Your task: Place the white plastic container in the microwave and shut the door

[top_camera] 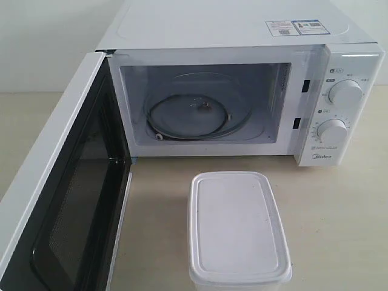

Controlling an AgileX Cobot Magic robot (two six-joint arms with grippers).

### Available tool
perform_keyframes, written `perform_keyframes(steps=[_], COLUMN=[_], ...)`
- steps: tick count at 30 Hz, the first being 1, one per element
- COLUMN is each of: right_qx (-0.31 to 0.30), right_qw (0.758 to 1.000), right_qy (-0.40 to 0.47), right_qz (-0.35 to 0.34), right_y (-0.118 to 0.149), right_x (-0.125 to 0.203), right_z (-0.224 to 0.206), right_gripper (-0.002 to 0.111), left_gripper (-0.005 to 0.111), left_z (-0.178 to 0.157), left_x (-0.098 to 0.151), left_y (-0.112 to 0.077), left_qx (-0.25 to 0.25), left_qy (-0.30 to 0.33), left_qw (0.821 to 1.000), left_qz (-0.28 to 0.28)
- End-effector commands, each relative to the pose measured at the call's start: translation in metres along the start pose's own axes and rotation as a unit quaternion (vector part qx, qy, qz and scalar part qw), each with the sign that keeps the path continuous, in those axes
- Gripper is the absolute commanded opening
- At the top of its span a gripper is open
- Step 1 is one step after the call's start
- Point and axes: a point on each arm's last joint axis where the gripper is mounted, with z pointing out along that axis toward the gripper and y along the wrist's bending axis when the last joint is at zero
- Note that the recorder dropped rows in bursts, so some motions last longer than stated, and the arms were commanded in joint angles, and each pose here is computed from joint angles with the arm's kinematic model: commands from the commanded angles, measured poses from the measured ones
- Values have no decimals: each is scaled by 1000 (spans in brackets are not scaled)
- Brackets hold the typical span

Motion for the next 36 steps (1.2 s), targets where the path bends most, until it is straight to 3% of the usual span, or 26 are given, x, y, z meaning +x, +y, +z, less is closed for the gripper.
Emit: perform_keyframes(steps=[1, 8, 14, 16, 20, 23, 24, 25, 28, 30, 33, 36], right_qx=[-11, -55, -74, -84, -108, -97, -95, -92, -68, -55, -41, -25], right_qw=[997, 949, 906, 882, 791, 772, 782, 807, 916, 961, 991, 999], right_qy=[-78, -310, -417, -464, -602, -624, -609, -575, -393, -270, -126, 18], right_qz=[-8, 17, 15, 16, 19, 76, 96, 103, 47, 29, 26, 26], right_y=[2, 9, 11, 12, 14, 8, 8, 10, 24, 30, 34, 35], right_x=[-14, -54, -69, -75, -87, -106, -119, -132, -171, -191, -197, -195], right_z=[-2, -18, -33, -41, -68, -82, -86, -87, -72, -55, -30, -1], right_gripper=[0, 0, 0, 0, 0, 0, 0, 0, 0, 0, 0, 0], left_gripper=[4, 4, 4, 4, 4, 4, 4, 4, 4, 4, 4, 4], left_z=[0, 0, 0, 0, 0, 0, 0, 0, 0, 0, 0, 0], left_x=[1, 1, 1, 1, 1, 1, 1, 1, 1, 1, 1, 1], left_y=[0, 0, 0, 0, 0, 0, 0, 0, 0, 0, 0, 0], left_qx=[-2, -2, -2, -2, -2, -2, -2, -2, -2, -2, -2, -2], left_qy=[0, 0, 0, 0, 0, 0, 0, 0, 0, 0, 0, 0], left_qw=[1000, 1000, 1000, 1000, 1000, 1000, 1000, 1000, 1000, 1000, 1000, 1000], left_qz=[2, 2, 2, 2, 2, 2, 2, 2, 2, 2, 2, 2])
